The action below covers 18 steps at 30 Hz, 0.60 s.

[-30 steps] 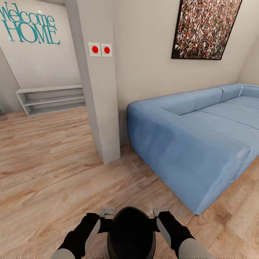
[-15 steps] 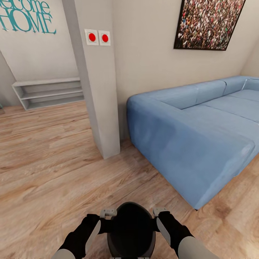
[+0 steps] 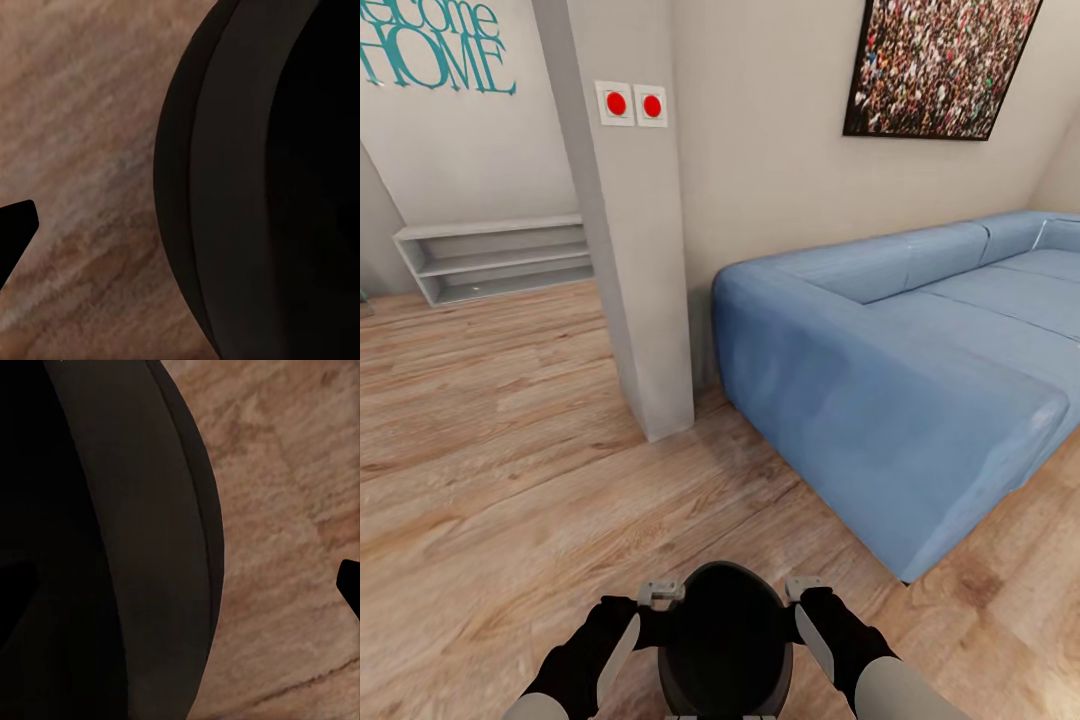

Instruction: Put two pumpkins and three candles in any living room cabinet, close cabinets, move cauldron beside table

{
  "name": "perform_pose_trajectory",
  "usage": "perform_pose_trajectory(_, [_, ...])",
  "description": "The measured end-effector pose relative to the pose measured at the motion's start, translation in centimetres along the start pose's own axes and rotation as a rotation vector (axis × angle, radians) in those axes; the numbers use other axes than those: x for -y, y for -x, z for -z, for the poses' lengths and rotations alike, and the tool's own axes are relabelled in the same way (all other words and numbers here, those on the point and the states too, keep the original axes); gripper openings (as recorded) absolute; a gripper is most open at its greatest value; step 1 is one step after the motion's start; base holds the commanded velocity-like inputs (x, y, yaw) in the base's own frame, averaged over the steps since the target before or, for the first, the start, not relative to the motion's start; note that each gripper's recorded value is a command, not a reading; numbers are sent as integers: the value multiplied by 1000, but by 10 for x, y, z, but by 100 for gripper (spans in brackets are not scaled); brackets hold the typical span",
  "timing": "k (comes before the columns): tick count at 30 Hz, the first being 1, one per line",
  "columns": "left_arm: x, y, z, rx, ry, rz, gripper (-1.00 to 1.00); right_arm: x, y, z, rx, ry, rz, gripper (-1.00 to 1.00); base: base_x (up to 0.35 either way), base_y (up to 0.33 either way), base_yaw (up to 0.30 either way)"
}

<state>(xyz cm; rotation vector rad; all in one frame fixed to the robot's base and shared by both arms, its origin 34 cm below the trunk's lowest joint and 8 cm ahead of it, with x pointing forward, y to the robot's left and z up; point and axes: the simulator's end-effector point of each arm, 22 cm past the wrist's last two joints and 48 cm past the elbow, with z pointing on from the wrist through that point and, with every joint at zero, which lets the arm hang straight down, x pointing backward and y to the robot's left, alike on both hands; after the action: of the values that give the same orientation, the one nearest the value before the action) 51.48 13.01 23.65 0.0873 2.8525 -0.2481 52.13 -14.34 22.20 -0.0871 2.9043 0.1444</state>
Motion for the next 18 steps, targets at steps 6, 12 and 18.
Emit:
perform_pose_trajectory(6, [-1,-4,-6,18,3,1,100,0,1,0,1,0,0,100,0,0,0])
perform_pose_trajectory(12, [-2,-6,-8,23,4,2,100,0,-1,-1,-3,0,0,100,0,0,0])
perform_pose_trajectory(18, [-2,-12,-14,10,4,4,100,0,-7,-8,-19,1,-2,100,0,0,0])
